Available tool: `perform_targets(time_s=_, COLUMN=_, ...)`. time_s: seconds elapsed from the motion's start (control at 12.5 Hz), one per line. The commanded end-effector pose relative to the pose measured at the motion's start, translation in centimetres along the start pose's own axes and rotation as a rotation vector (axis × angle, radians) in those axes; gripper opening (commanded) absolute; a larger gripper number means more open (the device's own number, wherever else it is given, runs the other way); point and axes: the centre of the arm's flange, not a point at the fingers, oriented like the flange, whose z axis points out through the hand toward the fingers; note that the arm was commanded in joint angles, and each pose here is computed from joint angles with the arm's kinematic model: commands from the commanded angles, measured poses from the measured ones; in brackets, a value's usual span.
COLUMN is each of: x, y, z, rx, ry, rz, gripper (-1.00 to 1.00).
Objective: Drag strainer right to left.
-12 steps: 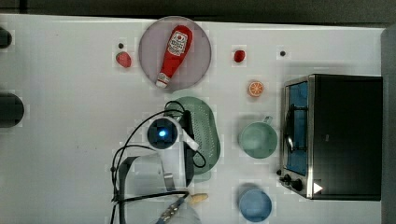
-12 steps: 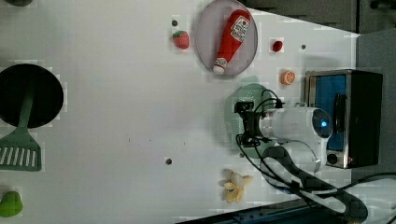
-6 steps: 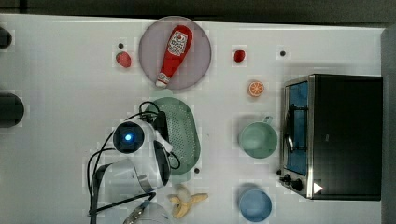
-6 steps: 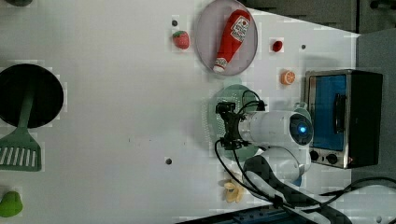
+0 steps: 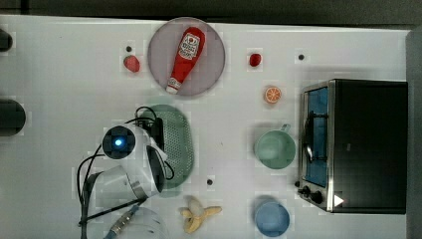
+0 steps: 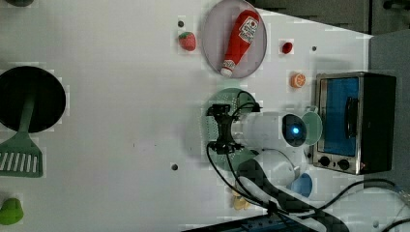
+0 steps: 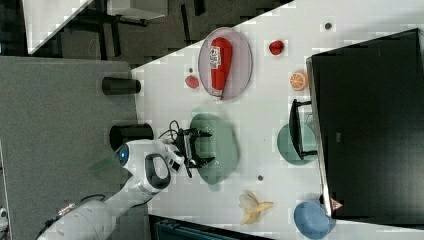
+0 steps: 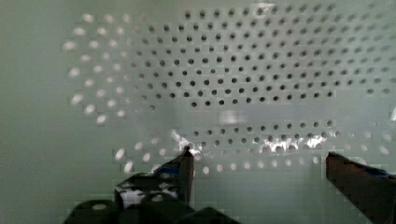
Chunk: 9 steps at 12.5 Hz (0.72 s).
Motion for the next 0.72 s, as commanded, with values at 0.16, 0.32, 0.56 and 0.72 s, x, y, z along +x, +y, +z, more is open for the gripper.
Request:
perform_targets(time_s=0.16, x=-4.4, y=-1.7, z=-1.1, rx=0.001, ry=-0.013, rz=0.029, gripper=1.00)
perform_targets(time_s=0.32, x=-6.5, y=-2.3, z=-1.4, rx=-0.024, ry=-0.021, rz=0.024, gripper=1.00)
perform_targets(time_s=0.56, x=-9.7, y=-2.9, z=-1.4, rx=-0.017, ry=-0.039, rz=0.003, gripper=1.00)
perform_targets(time_s=0.72, x=-11.7, y=-3.3, z=-1.2, rx=-0.014, ry=-0.056, rz=0.038, gripper=1.00)
